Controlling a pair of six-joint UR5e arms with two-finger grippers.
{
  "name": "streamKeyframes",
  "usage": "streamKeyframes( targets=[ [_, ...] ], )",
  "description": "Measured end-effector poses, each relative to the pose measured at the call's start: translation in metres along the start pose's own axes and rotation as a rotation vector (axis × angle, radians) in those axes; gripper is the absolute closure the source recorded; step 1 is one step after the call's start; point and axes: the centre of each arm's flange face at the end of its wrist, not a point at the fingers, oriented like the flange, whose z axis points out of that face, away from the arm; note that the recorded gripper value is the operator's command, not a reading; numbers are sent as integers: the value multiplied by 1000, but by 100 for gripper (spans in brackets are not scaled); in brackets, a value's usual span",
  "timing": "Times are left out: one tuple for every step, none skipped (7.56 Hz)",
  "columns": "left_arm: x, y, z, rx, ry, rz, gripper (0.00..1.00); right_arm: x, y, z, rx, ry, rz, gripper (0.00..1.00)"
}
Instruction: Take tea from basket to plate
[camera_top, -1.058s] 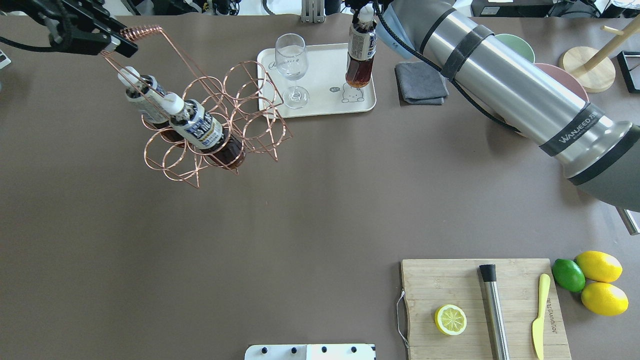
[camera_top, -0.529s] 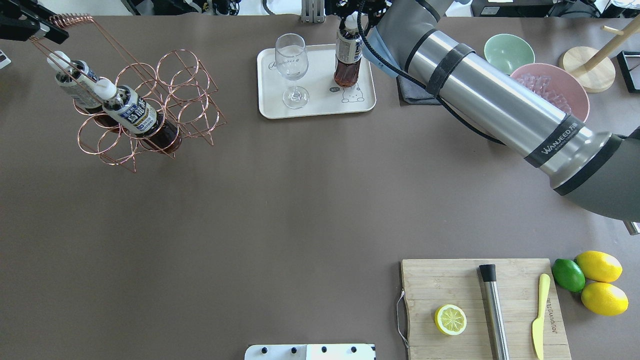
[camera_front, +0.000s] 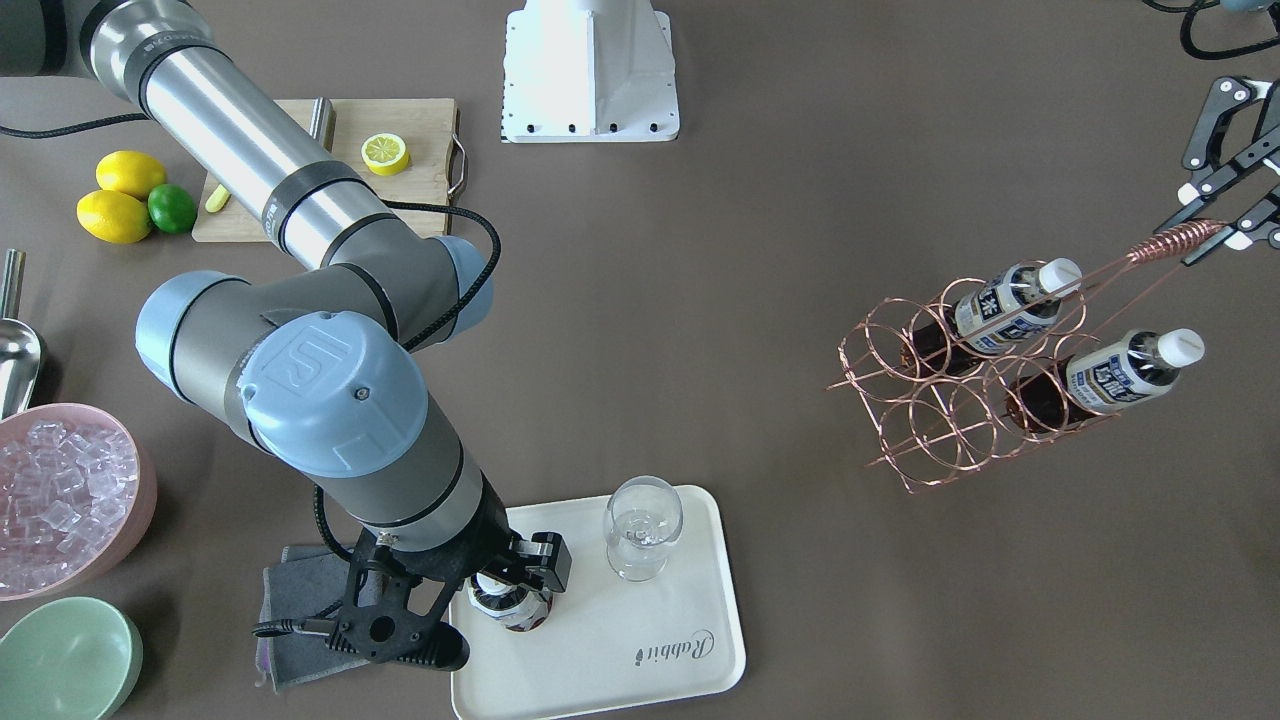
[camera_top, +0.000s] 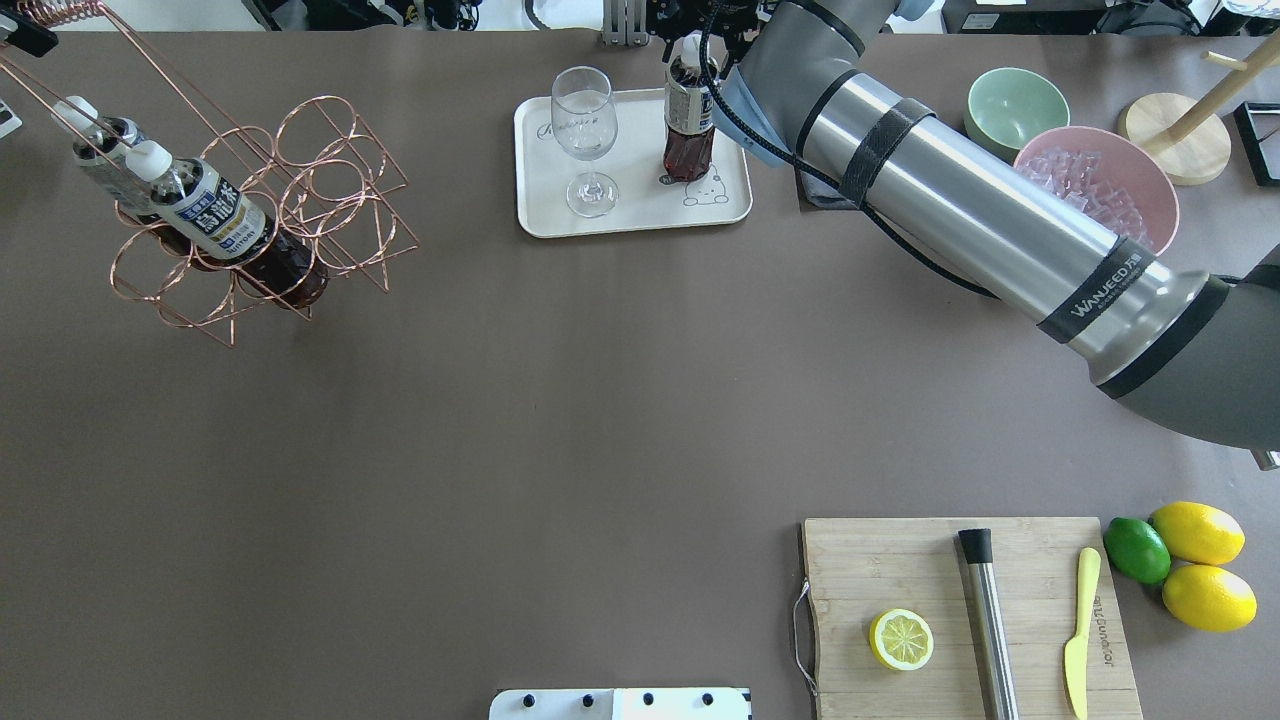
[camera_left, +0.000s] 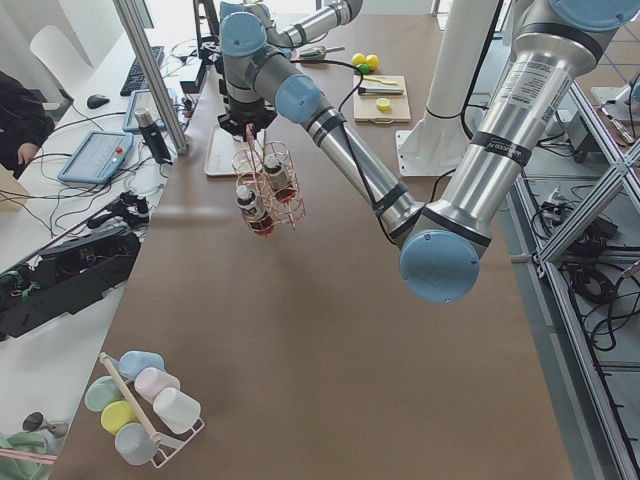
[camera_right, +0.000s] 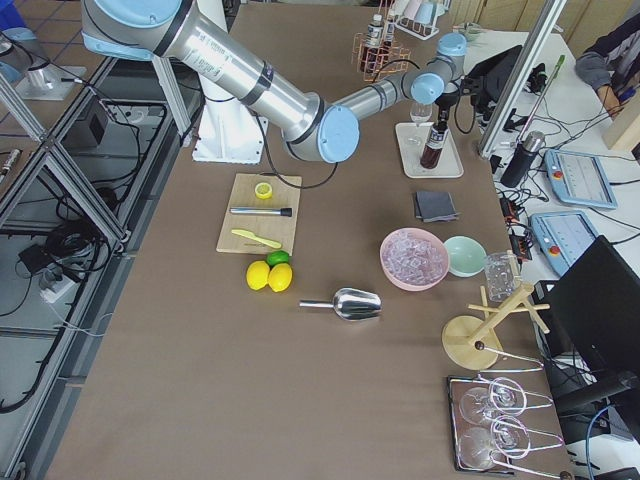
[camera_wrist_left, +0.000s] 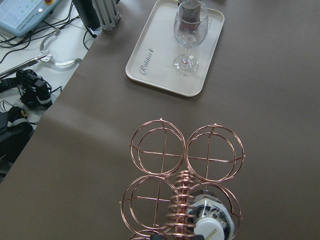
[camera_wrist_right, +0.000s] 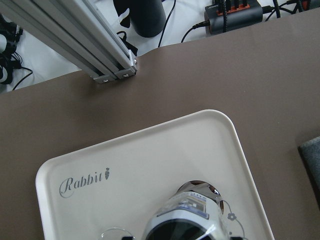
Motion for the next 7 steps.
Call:
streamKeyframes(
  targets=[
    [-19, 9, 0, -14, -9, -20, 100, 1, -4, -5, 5, -3, -1, 0],
    [-42, 15, -1, -32, -25, -21, 100, 3, -14, -20, 11, -15, -6, 0],
    [-60, 20, -1, -57, -51, -23, 100, 11, -27, -43, 8, -37, -11, 0],
    [-75, 23, -1, -81, -75, -31, 100, 28, -31, -68, -9, -54, -13, 0],
    [-93, 24, 0, -100, -91, -44, 100, 66, -23, -94, -30, -56, -36, 0],
    [-112, 21, 2, -117, -95, -36, 100, 121, 3, -121, -53, -50, -71, 0],
    [-132, 18, 6, -138, -90, 21, 100, 180, 42, -144, -73, -34, -99, 0]
  ],
)
